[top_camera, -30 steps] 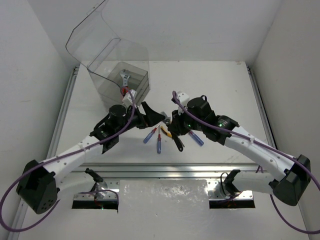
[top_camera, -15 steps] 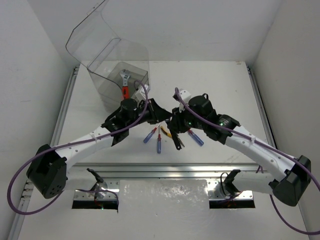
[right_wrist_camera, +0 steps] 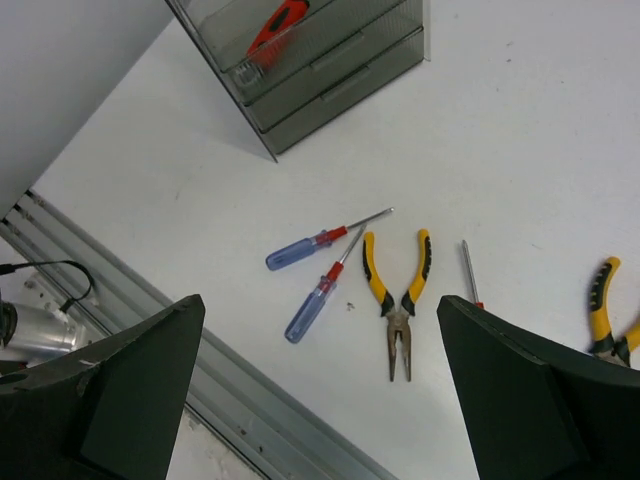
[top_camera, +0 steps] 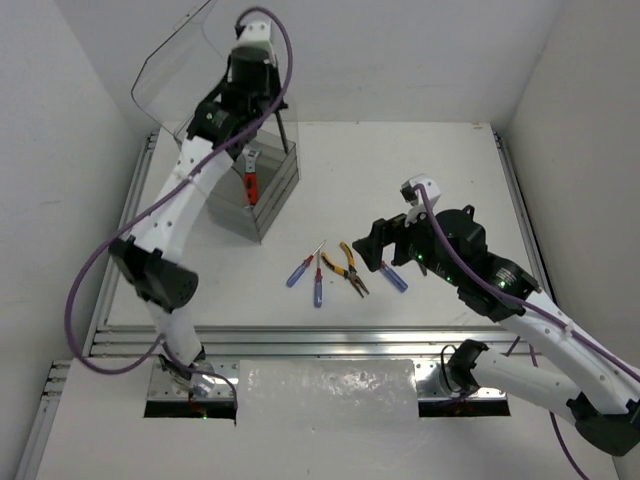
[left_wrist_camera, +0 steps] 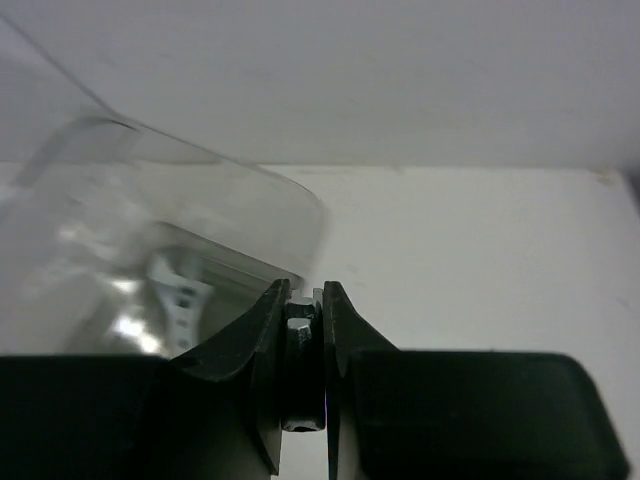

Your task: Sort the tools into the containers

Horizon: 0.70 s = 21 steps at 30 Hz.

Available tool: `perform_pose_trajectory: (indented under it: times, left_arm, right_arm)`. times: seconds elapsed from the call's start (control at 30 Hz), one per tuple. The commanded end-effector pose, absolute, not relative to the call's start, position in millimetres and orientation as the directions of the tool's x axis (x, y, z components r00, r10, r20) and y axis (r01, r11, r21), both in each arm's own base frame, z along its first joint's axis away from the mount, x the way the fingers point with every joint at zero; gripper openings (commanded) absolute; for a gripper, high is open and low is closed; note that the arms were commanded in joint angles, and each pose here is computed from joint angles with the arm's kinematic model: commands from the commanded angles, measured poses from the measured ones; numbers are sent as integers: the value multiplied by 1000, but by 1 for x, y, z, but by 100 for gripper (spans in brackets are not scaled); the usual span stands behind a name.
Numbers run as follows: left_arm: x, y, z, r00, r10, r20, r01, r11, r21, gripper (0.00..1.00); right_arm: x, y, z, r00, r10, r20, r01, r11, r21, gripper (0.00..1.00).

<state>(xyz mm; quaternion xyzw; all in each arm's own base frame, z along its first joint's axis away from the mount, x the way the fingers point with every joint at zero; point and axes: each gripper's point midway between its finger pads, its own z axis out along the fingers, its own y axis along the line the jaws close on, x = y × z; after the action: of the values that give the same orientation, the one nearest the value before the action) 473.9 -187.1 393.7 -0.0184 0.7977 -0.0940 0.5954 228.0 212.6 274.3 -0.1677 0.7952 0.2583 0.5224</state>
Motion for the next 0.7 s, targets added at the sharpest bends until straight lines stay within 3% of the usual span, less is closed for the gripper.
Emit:
perform_pose_trajectory:
  times: [0.0, 0.03, 0.1, 0.27, 0.4, 0.47, 0.67]
  left_arm:
    - [507, -128, 373, -366, 70, -928, -93, 989, 111, 0]
    - [509, -120, 396, -327, 118, -938, -108, 981, 161, 0]
    - [516, -102, 380, -363, 193, -912, -177, 946, 270, 0]
    - [524, -73, 364, -382, 221, -897, -265, 904, 336, 0]
    - [532, -75, 345, -416, 220, -882, -237, 910, 339, 0]
    - [532, -72, 344, -424, 216, -879, -253, 904, 344, 11]
    - [537, -58, 314, -496, 161, -853, -226, 925, 306, 14]
  right_arm:
    - [224, 203, 263, -400, -47, -915, -533, 824, 191, 99]
    - [221, 201, 262, -400, -52, -915, -538, 822, 188, 99]
    - [219, 200, 259, -402, -63, -914, -545, 818, 184, 99]
    - [213, 205, 254, -409, -89, -908, -584, 790, 185, 99]
    - [214, 208, 249, -414, -108, -904, -593, 786, 177, 99]
    - [214, 210, 247, -420, -116, -900, -596, 783, 177, 99]
    - [216, 217, 234, -444, -148, -884, -611, 771, 178, 99]
